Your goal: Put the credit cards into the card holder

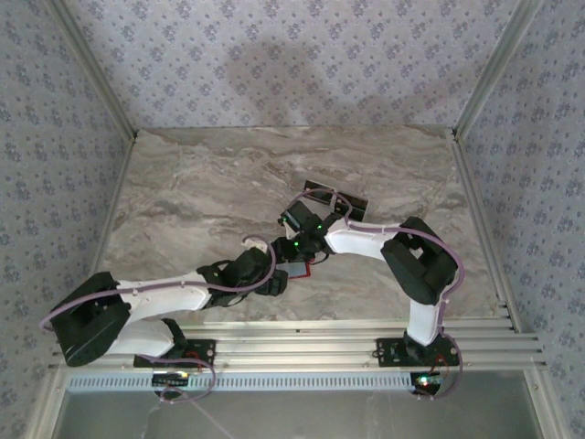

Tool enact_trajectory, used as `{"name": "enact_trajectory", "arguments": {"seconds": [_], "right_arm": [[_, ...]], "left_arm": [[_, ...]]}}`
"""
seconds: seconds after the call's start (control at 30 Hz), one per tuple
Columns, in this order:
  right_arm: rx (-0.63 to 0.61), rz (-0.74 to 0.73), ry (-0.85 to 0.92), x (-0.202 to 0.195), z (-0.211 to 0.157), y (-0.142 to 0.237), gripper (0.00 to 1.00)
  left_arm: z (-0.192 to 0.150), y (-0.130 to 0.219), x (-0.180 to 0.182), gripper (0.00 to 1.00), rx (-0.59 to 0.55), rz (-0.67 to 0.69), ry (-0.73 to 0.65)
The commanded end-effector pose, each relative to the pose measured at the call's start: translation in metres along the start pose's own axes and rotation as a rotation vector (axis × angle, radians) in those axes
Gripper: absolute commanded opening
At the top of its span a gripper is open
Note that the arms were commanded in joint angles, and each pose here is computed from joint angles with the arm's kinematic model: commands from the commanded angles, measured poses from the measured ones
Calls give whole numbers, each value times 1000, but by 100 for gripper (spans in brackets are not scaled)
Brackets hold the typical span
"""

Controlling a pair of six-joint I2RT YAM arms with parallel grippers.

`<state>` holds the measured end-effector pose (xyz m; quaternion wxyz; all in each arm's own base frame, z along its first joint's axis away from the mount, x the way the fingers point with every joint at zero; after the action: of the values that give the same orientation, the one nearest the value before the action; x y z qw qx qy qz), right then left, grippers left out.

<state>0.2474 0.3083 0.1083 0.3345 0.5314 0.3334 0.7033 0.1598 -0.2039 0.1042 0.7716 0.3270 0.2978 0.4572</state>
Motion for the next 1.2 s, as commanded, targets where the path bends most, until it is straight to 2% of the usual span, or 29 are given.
{"name": "enact_trajectory", "arguments": {"seconds": [0.0, 0.4, 1.17], "right_arm": [[27, 2, -19, -2, -5, -3, 55], [27, 5, -19, -2, -4, -5, 55], [22, 12, -17, 0, -3, 0, 56]], "left_arm": [[15, 0, -7, 100, -73, 36, 16], [19, 9, -11, 100, -173, 6, 18], [1, -11, 3, 100, -85, 152, 31]]}}
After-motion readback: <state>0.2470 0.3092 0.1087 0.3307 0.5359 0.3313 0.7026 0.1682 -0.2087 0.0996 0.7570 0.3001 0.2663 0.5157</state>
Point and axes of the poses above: each hand's point on the last joint's axis, 136 mm out from that joint toward the fingers, its own y axis back along the fingers, its own x axis along the line the jaws close on, z = x × y, the point moved 8 cm from there along y, back along the fingers, and after that the axes turned 7 degrees about -y, right-handed, at the moved point
